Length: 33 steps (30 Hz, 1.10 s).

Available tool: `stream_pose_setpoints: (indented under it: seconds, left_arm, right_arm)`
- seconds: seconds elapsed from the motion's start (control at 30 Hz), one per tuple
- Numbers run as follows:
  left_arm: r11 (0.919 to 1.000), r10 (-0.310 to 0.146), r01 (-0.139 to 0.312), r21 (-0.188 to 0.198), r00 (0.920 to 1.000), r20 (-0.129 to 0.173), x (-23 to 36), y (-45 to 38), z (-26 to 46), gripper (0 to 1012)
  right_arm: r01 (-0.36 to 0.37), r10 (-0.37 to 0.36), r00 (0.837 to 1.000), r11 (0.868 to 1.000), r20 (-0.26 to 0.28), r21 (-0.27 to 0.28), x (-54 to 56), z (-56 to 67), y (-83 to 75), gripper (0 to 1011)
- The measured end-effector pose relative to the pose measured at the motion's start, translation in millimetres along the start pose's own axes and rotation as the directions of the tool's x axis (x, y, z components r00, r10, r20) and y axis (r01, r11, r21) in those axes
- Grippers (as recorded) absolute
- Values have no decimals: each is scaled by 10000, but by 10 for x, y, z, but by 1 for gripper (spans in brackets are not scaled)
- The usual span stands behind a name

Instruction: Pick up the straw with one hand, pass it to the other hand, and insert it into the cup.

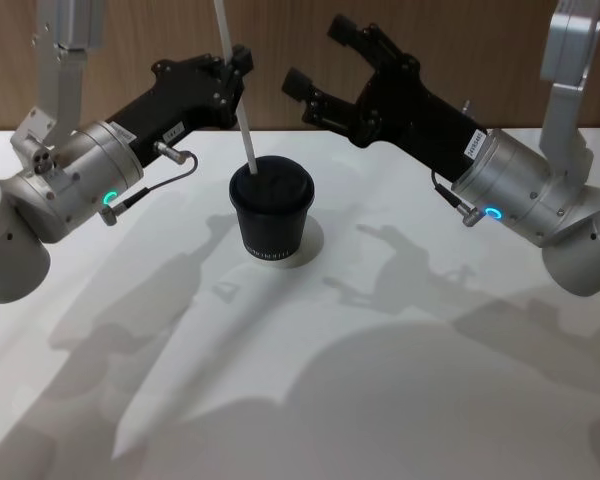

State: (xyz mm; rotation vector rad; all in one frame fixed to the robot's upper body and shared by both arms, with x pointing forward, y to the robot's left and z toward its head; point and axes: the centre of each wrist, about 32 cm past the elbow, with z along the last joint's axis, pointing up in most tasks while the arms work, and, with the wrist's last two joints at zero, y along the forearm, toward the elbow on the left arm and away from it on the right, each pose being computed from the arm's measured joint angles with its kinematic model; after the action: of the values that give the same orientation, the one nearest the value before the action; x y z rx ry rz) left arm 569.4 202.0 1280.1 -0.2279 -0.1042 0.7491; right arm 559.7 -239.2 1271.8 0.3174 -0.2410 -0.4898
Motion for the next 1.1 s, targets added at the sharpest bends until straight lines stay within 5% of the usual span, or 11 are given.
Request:
stream_pose_setpoints:
  seconds: [0.87, 1.1]
  left_arm:
    - [9989, 109, -105, 454, 9999, -76, 10, -37, -113, 14]
    - [9980, 113, -106, 623, 9999, -111, 12, -44, -129, 151]
  right_arm:
    - [-1, 1, 10000, 10000, 0, 0, 0, 0, 0, 1001]
    - [0, 0, 10000, 10000, 0, 0, 0, 0, 0, 1001]
